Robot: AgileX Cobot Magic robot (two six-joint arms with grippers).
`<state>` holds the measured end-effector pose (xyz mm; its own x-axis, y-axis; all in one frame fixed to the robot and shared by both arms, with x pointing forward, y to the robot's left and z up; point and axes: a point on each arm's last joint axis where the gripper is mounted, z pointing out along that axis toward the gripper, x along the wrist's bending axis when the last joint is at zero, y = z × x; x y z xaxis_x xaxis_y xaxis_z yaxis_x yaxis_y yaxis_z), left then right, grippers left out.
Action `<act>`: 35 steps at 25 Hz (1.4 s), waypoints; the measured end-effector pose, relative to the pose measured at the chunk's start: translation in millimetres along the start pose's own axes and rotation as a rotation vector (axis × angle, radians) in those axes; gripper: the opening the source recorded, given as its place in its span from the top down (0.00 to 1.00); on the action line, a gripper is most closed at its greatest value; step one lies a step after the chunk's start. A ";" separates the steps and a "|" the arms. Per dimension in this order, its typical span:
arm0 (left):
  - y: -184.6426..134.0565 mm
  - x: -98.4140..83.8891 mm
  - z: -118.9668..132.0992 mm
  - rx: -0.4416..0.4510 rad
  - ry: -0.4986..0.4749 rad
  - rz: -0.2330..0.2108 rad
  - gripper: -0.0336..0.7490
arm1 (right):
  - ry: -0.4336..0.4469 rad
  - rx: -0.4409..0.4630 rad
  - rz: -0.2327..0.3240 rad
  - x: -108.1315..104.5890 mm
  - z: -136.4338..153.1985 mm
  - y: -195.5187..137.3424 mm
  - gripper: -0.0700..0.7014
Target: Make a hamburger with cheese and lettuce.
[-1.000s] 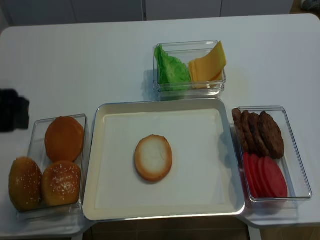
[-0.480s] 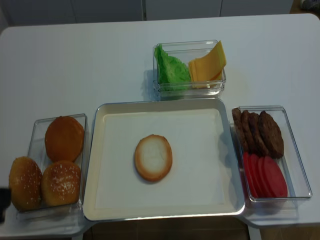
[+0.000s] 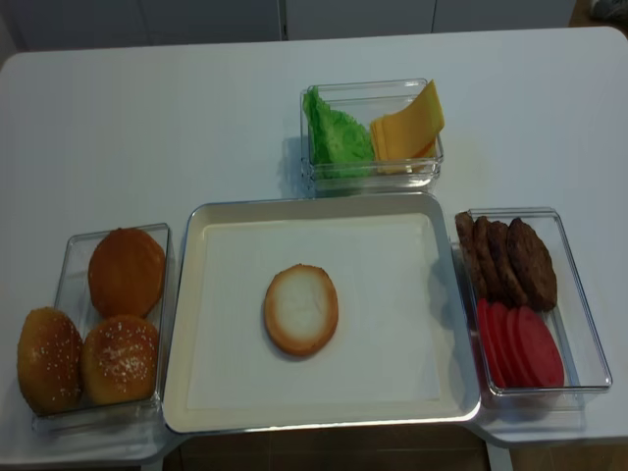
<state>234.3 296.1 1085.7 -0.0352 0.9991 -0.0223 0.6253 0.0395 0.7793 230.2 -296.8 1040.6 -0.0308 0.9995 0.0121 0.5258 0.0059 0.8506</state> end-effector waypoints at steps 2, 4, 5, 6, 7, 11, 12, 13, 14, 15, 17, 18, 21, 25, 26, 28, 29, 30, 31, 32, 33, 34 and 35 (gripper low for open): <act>-9.3 -0.6 -4.5 -0.041 -0.002 0.000 0.47 | 0.000 0.000 0.000 0.0 0.0 0.0 0.18; -16.7 -1.0 -7.0 -0.070 -0.003 0.000 0.47 | 0.000 0.000 0.000 0.0 0.0 0.0 0.18; -20.6 -1.0 -7.1 -0.079 -0.003 0.000 0.47 | 0.000 0.000 0.000 0.0 0.0 0.0 0.18; -23.8 -1.1 -7.0 -0.088 -0.003 0.001 0.47 | 0.000 0.000 0.000 0.0 0.0 0.0 0.18; -26.5 -1.1 -5.9 -0.090 -0.003 0.001 0.47 | 0.000 0.000 0.000 0.0 0.0 0.0 0.18; -34.4 -1.0 -2.9 -0.096 -0.003 0.001 0.47 | 0.000 0.000 0.000 0.0 0.0 0.0 0.18; -36.0 -0.9 -1.0 -0.089 -0.003 0.001 0.47 | 0.000 0.000 0.000 0.0 0.0 0.0 0.18; -37.4 -0.8 1.8 -0.079 -0.003 0.000 0.47 | 0.000 0.000 0.000 0.0 0.0 0.0 0.18; -39.0 -0.5 5.0 -0.066 -0.001 0.000 0.47 | 0.000 0.000 0.000 0.0 0.0 0.0 0.18; -40.3 -0.4 7.6 -0.056 -0.002 0.000 0.47 | 0.000 0.000 0.000 0.0 0.0 0.0 0.18; -41.7 -0.1 10.3 -0.044 0.000 0.000 0.47 | 0.000 0.000 0.000 0.0 0.0 0.0 0.18; -41.8 -0.1 10.6 -0.043 0.000 0.000 0.47 | 0.000 0.000 0.000 0.0 0.0 0.0 0.18; -41.9 1.6 10.5 -0.044 0.018 -0.016 0.47 | 0.000 0.000 0.000 0.0 0.0 0.0 0.18; -42.6 6.7 11.4 -0.044 0.073 -0.049 0.48 | 0.000 0.000 0.000 0.0 0.0 0.0 0.18; -42.2 7.2 12.0 -0.050 0.078 -0.054 0.48 | 0.000 0.000 0.000 0.0 0.0 0.0 0.18; -41.4 7.4 12.9 -0.060 0.079 -0.053 0.48 | 0.000 0.000 0.000 0.0 0.0 0.0 0.18; -41.2 7.4 12.9 -0.063 0.079 -0.053 0.48 | 0.000 0.000 0.000 0.0 0.0 0.0 0.18; -40.8 7.4 12.8 -0.067 0.079 -0.053 0.48 | 0.000 0.000 0.000 0.0 0.0 0.0 0.18; -40.7 7.4 13.3 -0.070 0.079 -0.053 0.48 | 0.000 0.000 -0.002 0.0 0.0 0.0 0.18; -40.3 7.5 14.2 -0.075 0.079 -0.053 0.48 | 0.000 0.000 -0.002 0.0 0.0 0.0 0.18; -40.7 7.5 15.9 -0.074 0.079 -0.052 0.48 | 0.000 0.000 -0.002 0.0 0.0 0.0 0.18; -40.6 7.6 17.6 -0.079 0.079 -0.052 0.48 | 0.000 0.000 -0.002 0.0 0.0 0.0 0.18; -40.4 7.3 18.8 -0.084 0.074 -0.053 0.48 | 0.000 0.000 -0.002 0.0 0.0 0.0 0.18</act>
<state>223.5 302.1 1042.3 -0.1263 0.9918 -0.0210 0.5536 0.0880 0.8281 230.2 -296.8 1040.6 -0.0318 0.9994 0.0106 0.5257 0.0077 0.8506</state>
